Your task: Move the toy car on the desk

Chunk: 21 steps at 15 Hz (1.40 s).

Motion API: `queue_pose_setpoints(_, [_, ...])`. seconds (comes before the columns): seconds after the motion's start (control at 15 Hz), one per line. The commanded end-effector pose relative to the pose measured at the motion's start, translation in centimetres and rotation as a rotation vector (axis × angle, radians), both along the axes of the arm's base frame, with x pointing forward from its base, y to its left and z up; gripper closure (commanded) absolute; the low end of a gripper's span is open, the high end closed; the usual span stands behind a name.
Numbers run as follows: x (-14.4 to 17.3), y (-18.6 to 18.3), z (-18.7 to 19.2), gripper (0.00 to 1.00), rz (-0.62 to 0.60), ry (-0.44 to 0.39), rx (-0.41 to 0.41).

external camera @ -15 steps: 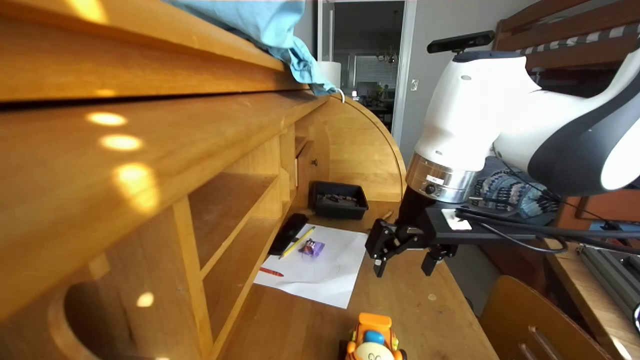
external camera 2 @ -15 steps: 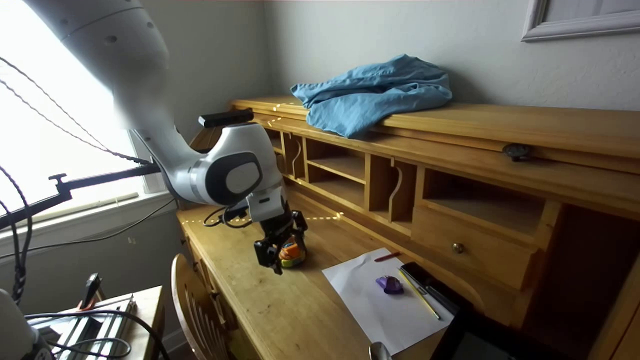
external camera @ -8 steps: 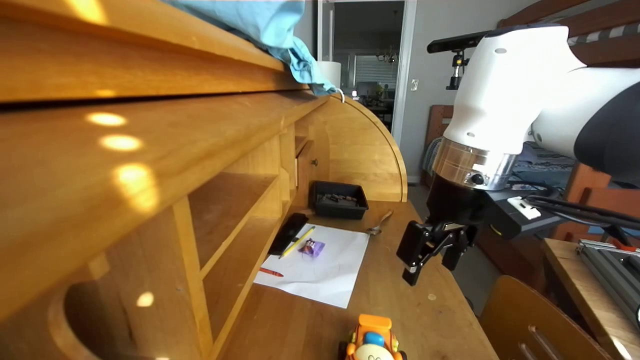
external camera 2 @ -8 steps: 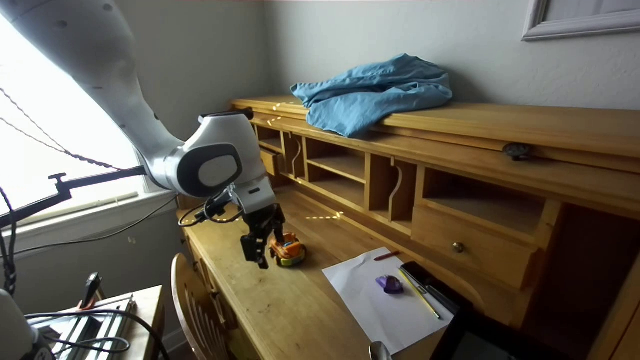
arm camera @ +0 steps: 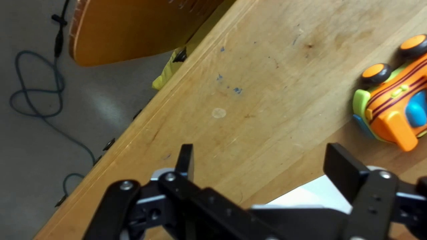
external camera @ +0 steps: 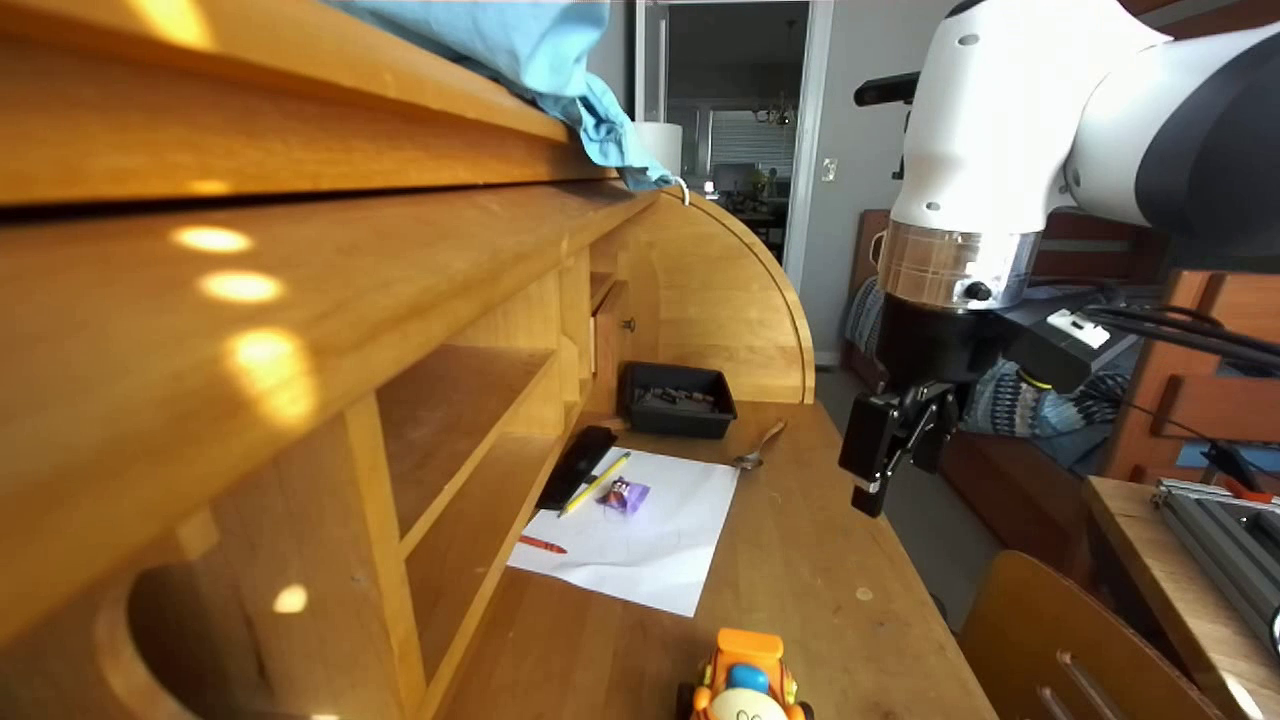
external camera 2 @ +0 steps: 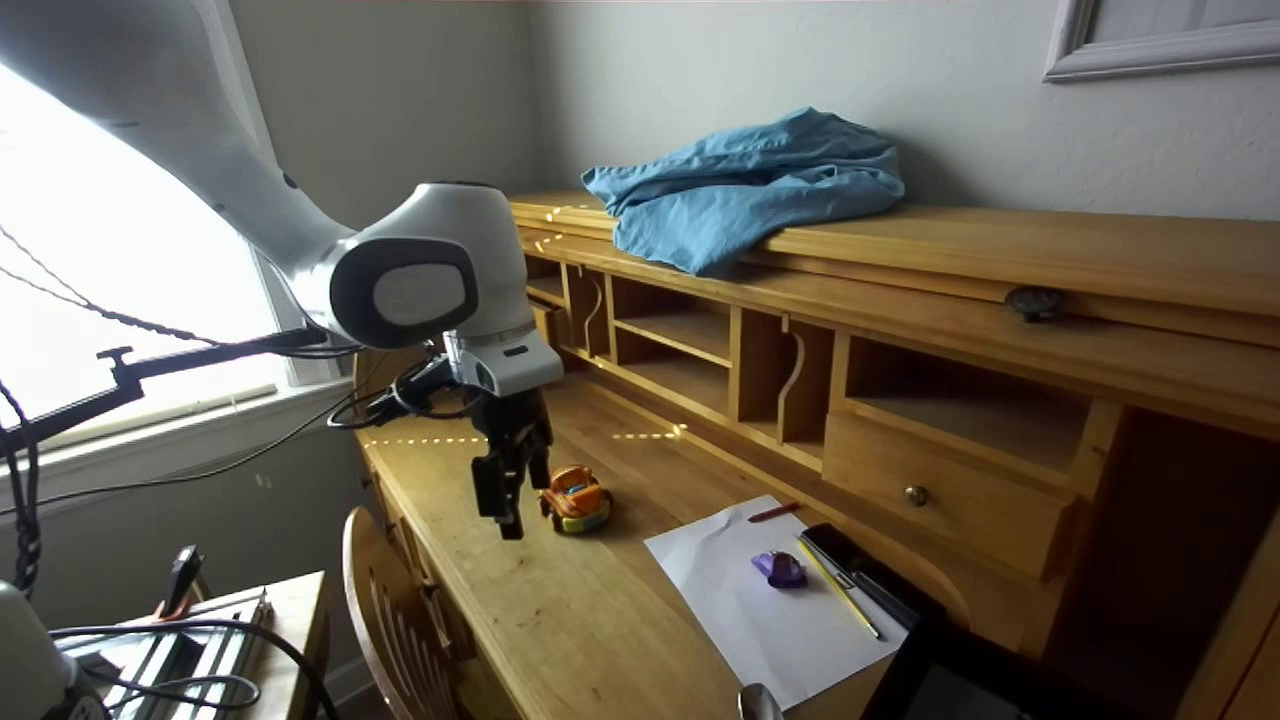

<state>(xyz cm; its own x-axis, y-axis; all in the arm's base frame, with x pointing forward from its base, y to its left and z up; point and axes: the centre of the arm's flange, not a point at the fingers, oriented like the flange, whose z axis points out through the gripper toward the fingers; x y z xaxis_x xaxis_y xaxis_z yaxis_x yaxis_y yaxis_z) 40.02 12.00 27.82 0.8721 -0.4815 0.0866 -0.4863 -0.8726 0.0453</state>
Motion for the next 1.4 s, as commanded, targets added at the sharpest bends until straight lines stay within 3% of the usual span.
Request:
queue_pose_setpoints(0.0, [-0.1,-0.9,2.4,0.00,0.064,-0.005,-0.038])
queue_pose_setpoints(0.73, [0.3,-1.4,4.3,0.00,0.165,-0.051,-0.025])
queue_pose_setpoints(1.33, [0.6,-1.1,3.7,0.00,0.157,-0.050,-0.024])
